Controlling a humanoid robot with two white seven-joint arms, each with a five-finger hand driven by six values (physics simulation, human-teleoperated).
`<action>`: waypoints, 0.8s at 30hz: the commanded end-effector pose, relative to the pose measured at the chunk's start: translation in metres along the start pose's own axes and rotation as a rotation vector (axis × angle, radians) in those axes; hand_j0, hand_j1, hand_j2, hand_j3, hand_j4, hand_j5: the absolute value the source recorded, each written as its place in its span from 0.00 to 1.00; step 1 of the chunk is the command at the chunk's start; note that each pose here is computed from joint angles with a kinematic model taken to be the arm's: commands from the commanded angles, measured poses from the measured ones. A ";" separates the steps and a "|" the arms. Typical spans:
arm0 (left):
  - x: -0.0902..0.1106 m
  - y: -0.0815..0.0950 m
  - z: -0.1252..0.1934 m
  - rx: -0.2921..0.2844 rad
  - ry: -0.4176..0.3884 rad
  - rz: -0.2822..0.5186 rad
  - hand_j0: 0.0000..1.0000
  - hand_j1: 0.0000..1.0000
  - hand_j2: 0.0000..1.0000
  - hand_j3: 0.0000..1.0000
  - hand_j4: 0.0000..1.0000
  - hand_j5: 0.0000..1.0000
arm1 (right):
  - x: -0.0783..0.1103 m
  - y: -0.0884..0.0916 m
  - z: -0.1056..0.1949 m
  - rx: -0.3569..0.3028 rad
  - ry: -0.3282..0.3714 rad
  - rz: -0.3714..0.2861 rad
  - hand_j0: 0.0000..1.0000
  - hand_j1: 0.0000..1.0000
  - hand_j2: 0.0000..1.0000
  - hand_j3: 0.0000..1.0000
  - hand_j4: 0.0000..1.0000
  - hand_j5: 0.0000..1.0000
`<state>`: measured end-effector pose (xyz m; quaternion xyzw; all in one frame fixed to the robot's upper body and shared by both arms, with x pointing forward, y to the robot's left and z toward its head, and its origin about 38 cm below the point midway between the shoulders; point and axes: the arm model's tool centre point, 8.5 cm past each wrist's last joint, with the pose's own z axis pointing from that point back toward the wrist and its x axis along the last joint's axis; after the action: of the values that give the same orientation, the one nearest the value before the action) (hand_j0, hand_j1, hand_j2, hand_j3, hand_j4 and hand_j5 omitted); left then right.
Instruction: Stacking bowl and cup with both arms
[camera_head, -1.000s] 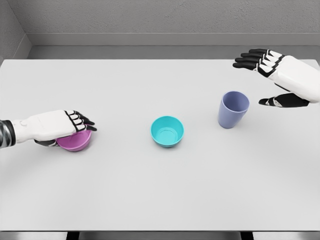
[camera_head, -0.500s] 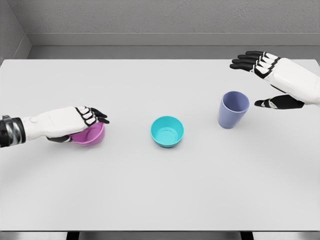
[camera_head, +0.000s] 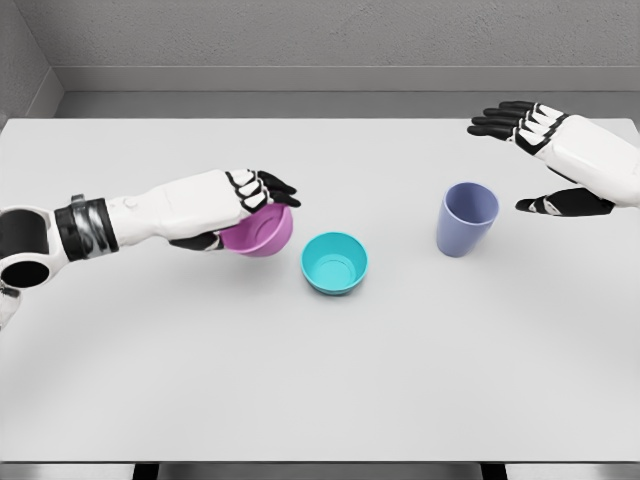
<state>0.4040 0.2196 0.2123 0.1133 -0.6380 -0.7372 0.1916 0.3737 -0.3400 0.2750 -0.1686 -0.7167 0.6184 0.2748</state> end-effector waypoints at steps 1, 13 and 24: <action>0.009 0.001 -0.014 0.028 -0.036 0.014 0.52 0.52 0.52 0.52 0.52 0.52 | -0.001 -0.001 0.001 -0.005 0.003 -0.005 1.00 1.00 1.00 1.00 1.00 1.00; 0.029 -0.009 -0.067 -0.048 -0.129 -0.041 0.54 0.54 0.54 0.54 0.54 0.54 | -0.008 0.000 0.003 -0.007 0.025 -0.009 1.00 1.00 1.00 1.00 1.00 1.00; 0.028 -0.018 -0.087 -0.070 -0.123 -0.055 0.61 0.61 0.61 0.61 0.61 0.61 | -0.009 0.000 0.004 -0.006 0.028 -0.009 1.00 1.00 1.00 1.00 1.00 1.00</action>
<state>0.4125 0.1342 0.1844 0.0817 -0.6174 -0.7707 0.1346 0.3785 -0.3479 0.2726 -0.1763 -0.7137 0.6147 0.2859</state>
